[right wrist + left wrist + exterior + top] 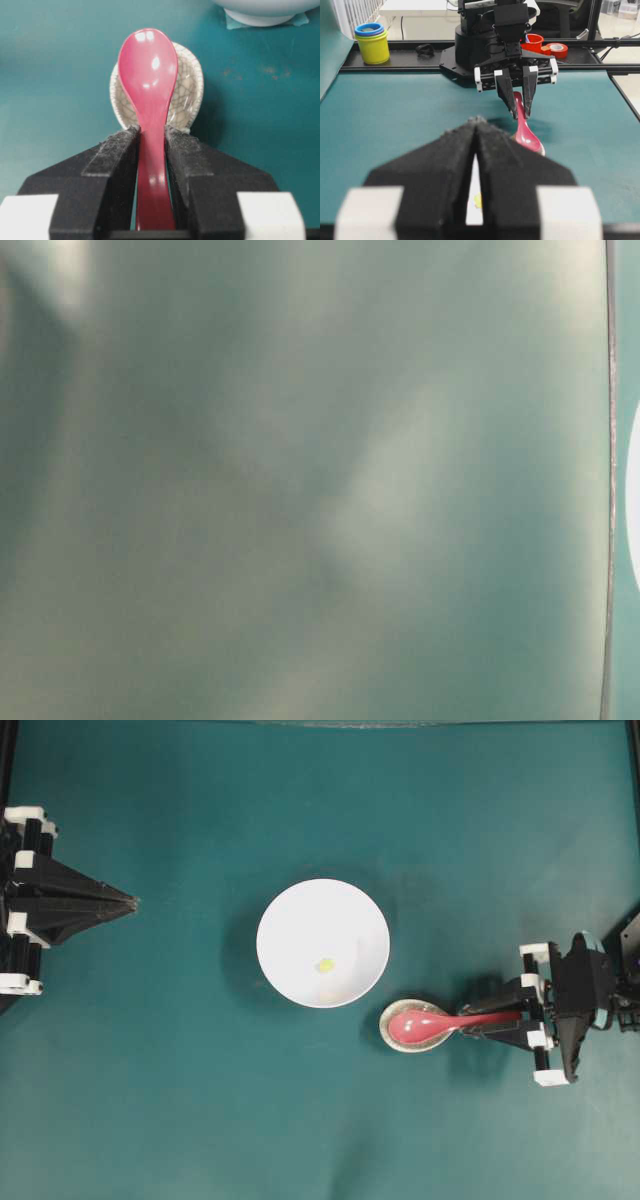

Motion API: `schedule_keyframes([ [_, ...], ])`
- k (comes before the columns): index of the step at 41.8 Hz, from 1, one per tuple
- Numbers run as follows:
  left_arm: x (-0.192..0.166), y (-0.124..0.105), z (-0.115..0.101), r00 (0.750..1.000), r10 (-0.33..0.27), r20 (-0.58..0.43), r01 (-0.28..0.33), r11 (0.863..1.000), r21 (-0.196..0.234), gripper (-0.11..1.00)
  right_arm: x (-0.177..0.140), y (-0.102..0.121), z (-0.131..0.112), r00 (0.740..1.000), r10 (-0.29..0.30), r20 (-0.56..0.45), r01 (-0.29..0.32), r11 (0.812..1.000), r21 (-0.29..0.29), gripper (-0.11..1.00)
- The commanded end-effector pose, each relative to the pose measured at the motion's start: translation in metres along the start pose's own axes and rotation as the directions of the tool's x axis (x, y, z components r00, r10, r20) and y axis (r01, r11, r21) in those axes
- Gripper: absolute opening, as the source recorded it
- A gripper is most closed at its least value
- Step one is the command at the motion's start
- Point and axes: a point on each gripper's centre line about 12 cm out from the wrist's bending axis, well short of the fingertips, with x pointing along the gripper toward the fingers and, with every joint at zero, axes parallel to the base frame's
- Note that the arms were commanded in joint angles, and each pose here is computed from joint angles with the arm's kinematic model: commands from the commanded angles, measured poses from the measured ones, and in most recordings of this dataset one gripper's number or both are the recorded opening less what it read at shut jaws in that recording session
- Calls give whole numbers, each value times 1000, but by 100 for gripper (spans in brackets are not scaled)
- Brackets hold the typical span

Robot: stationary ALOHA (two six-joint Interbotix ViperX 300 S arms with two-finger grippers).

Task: Scoop the yellow hexagonal prism block from the bowl with a spoon using the right arm.
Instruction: 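Lift the spoon with the right gripper and carry it over the bowl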

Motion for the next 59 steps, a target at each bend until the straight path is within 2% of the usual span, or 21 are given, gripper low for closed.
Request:
schedule_keyframes([
  [1, 3, 2, 7, 1000, 9, 18, -9, 1000, 3, 0, -2, 3, 8, 999, 17, 28, -18, 1000, 12, 24],
  [6, 2, 3, 7, 1000, 15, 16, -15, 1000, 2, 0, -3, 5, 14, 999, 26, 48, -26, 1000, 13, 24],
  [16, 3, 3, 7, 1000, 15, 16, -15, 1000, 2, 0, -4, 11, 35, 997, 48, 62, -46, 999, -22, 24],
  [23, 2, 4, 7, 1000, 18, 18, -18, 1000, 2, 0, -2, 5, 56, 999, 25, 33, -25, 1000, -16, 24],
  [34, 2, 9, 7, 999, 44, 16, -44, 999, -10, 0, 2, -23, 98, 996, -38, -86, 43, 998, 55, 24],
  [43, 2, 12, 7, 998, 55, 15, -55, 998, -12, 0, 5, -41, 136, 990, -63, -128, 79, 990, 119, 24],
  [52, 2, 14, 7, 998, 66, 15, -66, 998, -12, 0, 13, -59, 155, 981, -97, -166, 125, 978, 169, 24],
  [59, 2, 14, 5, 998, 66, 3, -66, 998, -12, 0, 23, -70, 160, 969, -105, -225, 157, 961, 227, 24],
])
